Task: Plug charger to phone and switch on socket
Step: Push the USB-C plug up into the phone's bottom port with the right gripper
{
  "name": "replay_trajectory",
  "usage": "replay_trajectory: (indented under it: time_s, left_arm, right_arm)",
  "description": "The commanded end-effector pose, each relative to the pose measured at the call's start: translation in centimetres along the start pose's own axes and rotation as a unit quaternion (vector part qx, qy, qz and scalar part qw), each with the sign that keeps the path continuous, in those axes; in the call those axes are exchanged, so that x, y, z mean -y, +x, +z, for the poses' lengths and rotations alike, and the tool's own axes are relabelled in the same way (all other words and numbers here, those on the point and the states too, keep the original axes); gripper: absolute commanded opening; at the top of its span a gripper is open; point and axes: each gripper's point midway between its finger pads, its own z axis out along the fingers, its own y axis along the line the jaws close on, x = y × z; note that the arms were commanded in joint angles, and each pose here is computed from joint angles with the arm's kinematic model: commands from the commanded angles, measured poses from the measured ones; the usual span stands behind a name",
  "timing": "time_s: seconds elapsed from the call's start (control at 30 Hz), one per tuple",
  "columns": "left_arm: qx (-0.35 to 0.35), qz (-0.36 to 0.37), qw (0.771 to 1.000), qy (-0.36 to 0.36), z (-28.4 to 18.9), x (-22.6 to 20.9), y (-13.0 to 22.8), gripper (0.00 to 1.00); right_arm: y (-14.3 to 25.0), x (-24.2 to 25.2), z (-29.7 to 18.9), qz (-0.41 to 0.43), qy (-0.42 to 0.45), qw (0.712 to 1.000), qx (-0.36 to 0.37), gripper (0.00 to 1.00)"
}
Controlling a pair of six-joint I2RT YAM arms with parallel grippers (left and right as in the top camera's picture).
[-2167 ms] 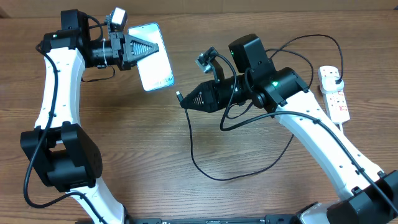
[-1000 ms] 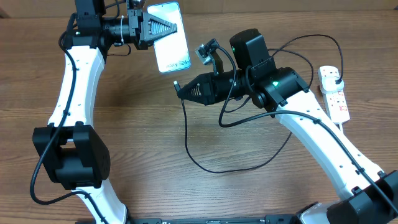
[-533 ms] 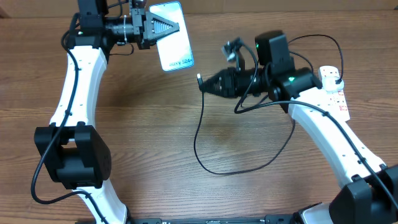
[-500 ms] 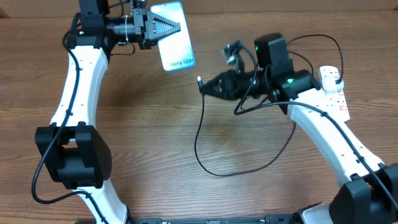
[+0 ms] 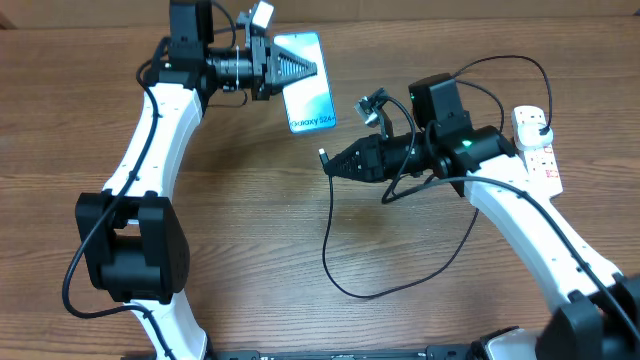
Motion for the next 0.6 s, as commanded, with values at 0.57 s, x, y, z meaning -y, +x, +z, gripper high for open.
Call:
replay_trajectory:
  time_s: [0.57]
  left_arm:
    - [-0.068, -0.013, 0.994, 0.081, 0.0, 2.4, 2.2, 0.04]
  right_arm:
    - [-1.2, -1.3, -0.5, -0.012, -0.023, 0.997, 0.072, 0.04]
